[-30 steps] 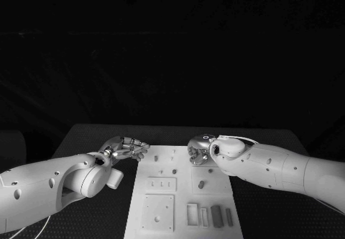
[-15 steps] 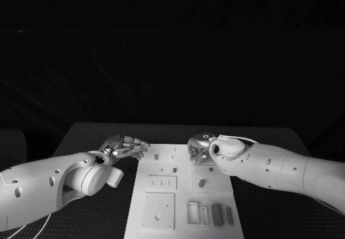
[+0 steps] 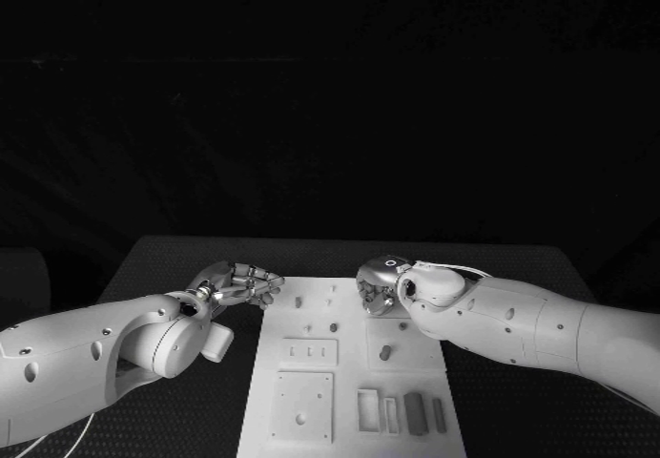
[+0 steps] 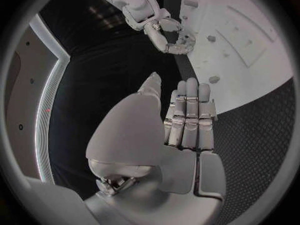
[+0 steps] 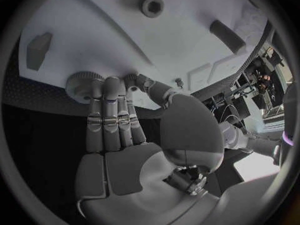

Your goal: Assemble the parts on the task board

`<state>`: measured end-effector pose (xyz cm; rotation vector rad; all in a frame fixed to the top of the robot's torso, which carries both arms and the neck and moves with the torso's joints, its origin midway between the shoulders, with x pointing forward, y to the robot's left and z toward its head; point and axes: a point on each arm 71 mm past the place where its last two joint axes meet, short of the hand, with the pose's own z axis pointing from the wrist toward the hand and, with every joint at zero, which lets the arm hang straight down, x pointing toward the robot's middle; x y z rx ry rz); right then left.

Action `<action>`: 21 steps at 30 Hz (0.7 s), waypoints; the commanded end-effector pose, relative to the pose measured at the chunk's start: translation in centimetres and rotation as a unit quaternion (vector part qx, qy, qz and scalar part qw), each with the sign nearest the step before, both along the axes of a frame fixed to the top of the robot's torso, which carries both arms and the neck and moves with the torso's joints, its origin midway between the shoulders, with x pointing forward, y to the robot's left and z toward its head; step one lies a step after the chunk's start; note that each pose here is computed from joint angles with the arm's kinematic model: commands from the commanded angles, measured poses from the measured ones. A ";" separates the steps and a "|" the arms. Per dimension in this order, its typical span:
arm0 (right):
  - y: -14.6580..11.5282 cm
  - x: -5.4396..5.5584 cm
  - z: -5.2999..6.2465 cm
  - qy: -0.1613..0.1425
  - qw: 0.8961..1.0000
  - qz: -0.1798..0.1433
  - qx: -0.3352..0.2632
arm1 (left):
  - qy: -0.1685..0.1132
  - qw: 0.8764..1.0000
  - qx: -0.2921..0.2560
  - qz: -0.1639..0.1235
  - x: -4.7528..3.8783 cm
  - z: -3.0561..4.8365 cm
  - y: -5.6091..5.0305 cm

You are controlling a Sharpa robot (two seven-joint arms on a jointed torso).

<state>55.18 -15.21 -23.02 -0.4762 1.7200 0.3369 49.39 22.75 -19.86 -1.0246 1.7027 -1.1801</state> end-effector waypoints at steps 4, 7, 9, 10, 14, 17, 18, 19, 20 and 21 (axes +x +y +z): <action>0.1 -0.7 -1.6 0.012 1.000 -0.003 -0.023 | 0.001 1.000 -0.005 -0.009 0.01 0.10 -0.3; 0.0 -0.6 -1.5 0.001 1.000 -0.005 -0.020 | 0.001 1.000 -0.005 -0.008 0.04 0.09 -0.2; -0.1 -0.7 -1.3 -0.007 1.000 -0.007 -0.014 | 0.000 1.000 -0.005 -0.008 0.05 0.09 -0.2; -0.1 -0.7 -1.3 -0.011 1.000 -0.008 -0.012 | 0.000 1.000 -0.005 -0.008 0.05 0.09 -0.2; -0.2 -0.7 -1.0 -0.030 0.999 -0.014 -0.007 | 0.000 1.000 -0.004 -0.006 0.12 0.08 -0.1; -0.1 -0.7 -0.8 -0.040 0.999 -0.018 -0.004 | 0.000 1.000 -0.003 -0.005 0.15 0.07 0.0; -0.1 -0.7 -0.7 -0.044 0.999 -0.018 -0.002 | 0.000 1.000 -0.003 -0.005 0.14 0.07 0.0; 0.0 -0.7 -0.6 -0.046 0.999 -0.018 0.000 | 0.000 1.000 -0.003 -0.005 0.14 0.08 0.0; 0.1 -0.7 -0.5 -0.050 0.999 -0.018 0.002 | 0.000 1.000 -0.003 -0.005 0.14 0.08 0.0; 0.2 -0.7 -0.4 -0.055 0.998 -0.017 0.003 | 0.000 1.000 -0.003 -0.005 0.14 0.08 0.0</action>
